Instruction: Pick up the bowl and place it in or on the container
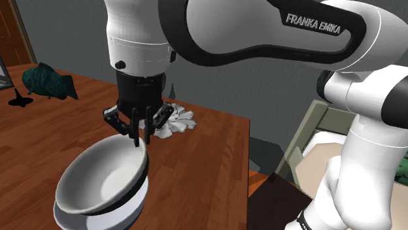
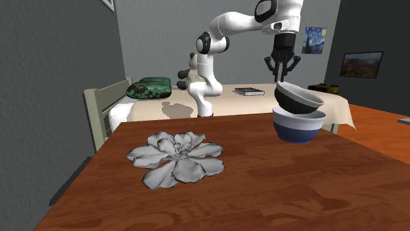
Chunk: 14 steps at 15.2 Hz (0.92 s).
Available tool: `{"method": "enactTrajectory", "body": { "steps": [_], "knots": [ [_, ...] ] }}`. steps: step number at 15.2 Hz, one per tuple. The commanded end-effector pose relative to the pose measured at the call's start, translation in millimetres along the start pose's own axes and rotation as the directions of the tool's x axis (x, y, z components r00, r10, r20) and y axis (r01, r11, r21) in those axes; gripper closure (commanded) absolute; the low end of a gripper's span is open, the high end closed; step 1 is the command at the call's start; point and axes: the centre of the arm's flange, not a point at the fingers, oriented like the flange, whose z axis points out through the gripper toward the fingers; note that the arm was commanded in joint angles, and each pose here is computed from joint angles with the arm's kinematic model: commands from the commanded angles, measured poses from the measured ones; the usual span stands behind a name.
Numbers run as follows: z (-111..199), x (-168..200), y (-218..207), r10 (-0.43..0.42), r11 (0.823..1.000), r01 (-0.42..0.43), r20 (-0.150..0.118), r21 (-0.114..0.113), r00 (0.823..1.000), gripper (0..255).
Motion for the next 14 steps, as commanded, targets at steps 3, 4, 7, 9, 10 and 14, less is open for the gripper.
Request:
{"method": "enactTrajectory", "body": {
  "steps": [3,4,7,9,10,14],
  "knots": [
    [20,-2,0,0.000,1.000,0.000,-0.001,0.001,1.000,255],
    [25,-3,0,0.000,1.000,0.000,-0.001,0.001,1.000,255],
    [36,-4,0,0.000,1.000,0.000,-0.001,0.001,1.000,255],
    [36,-4,0,0.000,1.000,0.000,-0.001,0.001,1.000,255],
    [36,-4,0,0.000,1.000,0.000,-0.001,0.001,1.000,255],
    [36,-4,0,0.000,1.000,0.000,-0.001,0.001,1.000,255]
  ]
}}
